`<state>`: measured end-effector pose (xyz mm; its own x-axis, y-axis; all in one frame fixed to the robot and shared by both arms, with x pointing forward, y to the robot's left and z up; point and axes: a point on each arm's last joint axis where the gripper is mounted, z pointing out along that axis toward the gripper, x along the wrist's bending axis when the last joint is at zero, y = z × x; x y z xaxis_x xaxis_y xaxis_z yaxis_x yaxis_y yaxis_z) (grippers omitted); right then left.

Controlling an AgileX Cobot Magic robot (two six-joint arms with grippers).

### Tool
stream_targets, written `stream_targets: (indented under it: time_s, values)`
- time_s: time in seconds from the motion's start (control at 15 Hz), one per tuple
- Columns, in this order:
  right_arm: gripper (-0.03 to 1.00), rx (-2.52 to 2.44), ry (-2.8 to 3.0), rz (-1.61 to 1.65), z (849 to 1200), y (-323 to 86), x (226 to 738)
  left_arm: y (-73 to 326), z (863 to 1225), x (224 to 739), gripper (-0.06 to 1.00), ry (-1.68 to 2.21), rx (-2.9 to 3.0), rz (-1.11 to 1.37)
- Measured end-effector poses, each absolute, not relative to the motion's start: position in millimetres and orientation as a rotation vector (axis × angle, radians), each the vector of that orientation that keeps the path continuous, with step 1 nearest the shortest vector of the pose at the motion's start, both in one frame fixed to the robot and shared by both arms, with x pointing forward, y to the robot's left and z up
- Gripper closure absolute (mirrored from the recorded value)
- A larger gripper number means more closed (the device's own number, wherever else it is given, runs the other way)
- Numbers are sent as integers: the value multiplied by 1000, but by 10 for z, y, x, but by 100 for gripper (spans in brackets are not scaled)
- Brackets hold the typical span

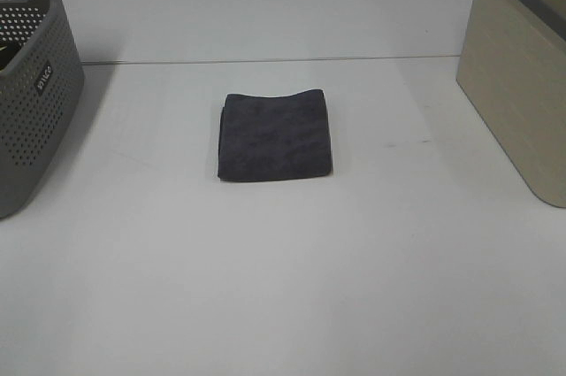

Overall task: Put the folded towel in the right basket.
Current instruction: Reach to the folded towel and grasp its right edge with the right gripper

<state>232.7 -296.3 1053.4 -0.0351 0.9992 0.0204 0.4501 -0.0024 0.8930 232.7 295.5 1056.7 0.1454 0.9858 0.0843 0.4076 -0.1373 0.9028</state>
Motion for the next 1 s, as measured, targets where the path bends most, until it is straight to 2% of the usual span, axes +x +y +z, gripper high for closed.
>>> stream_targets:
  time_s: [0.47, 1.0]
  values:
    - [-2, 1543, 1568, 980, 10570, -2969, 2370, 2955, 10567, 2327, -4, 1361, 1665, 963]
    - [0, 1645, 1620, 967, 10786, -2926, 3497, 2955, 10567, 2327, -4, 1361, 1665, 963]
